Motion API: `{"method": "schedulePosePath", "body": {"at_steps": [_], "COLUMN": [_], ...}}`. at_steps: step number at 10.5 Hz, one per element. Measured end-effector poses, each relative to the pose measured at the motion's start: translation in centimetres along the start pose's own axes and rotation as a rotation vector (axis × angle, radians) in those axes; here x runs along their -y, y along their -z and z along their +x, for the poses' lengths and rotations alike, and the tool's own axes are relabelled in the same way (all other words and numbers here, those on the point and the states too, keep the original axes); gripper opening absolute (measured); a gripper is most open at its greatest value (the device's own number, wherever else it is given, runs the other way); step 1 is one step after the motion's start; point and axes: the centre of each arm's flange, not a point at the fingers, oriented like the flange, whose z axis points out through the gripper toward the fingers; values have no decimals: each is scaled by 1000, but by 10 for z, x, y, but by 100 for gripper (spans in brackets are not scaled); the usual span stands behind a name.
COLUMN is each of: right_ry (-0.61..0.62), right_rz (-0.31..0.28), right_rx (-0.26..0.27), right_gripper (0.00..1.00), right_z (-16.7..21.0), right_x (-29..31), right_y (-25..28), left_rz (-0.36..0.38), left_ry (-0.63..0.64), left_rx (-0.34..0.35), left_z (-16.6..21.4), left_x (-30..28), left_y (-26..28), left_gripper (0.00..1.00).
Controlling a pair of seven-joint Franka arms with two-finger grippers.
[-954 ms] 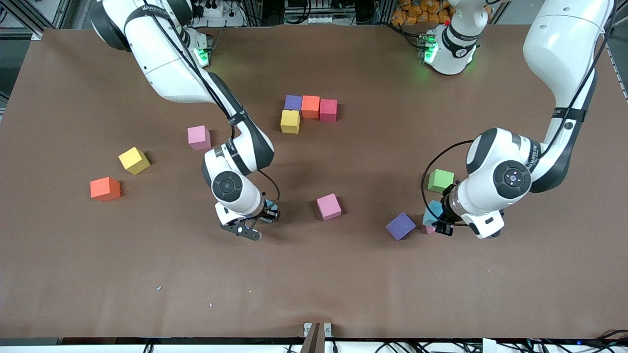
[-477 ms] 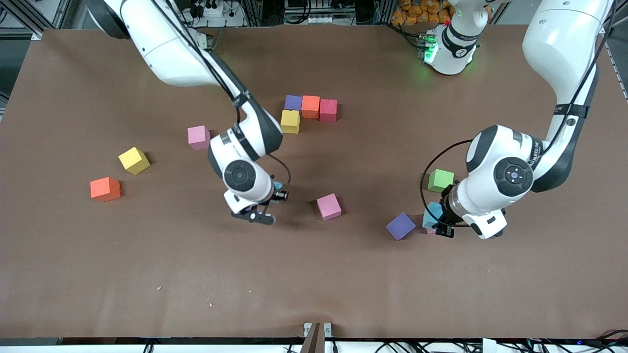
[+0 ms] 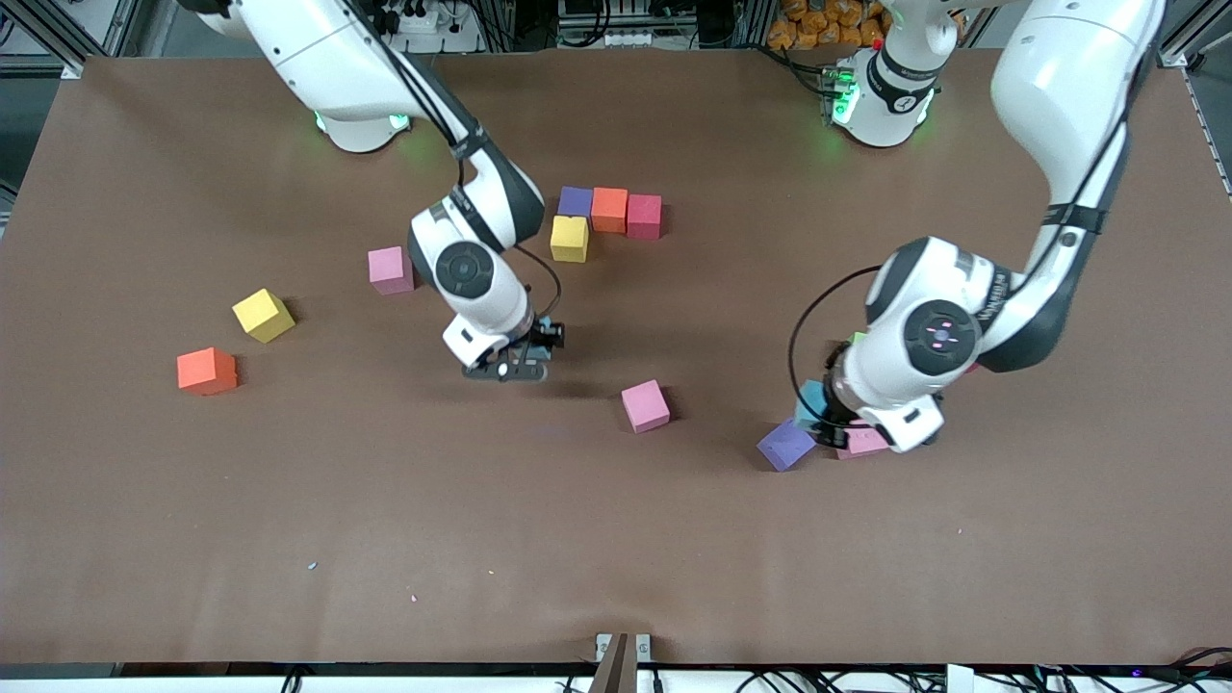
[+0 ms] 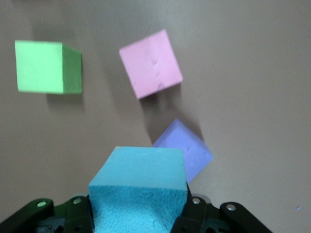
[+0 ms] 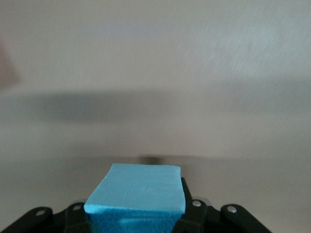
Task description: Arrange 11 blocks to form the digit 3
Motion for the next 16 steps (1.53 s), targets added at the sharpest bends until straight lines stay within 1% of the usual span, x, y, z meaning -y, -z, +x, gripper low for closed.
{"method": "schedulePosePath", "body": {"at_steps": [2, 4, 5, 8, 11, 16], "right_ry": [65, 112, 123, 101, 2, -11], "right_rz": [13, 8, 4, 31, 73, 83], "right_rx": [-32, -31, -26, -43, -3, 23], "right_gripper": [58, 58, 58, 58, 58, 58], "right_z": [-44, -74, -82, -89, -96, -114], "right_x": [16, 26, 29, 25, 21, 31], "right_y": [-14, -27, -32, -37, -37, -40], "left_rz": [14, 21, 27, 39, 48, 51], "left_ry": [-26, -28, -29, 1, 24, 19], "left_rx": [-6, -19, -19, -18, -18, -19], "left_z": [-20, -23, -25, -36, -48, -67], "left_x": [4, 5, 5, 7, 10, 15], "left_y": [-10, -19, -23, -32, -39, -41], "left_gripper": [56, 56, 56, 56, 56, 56]}}
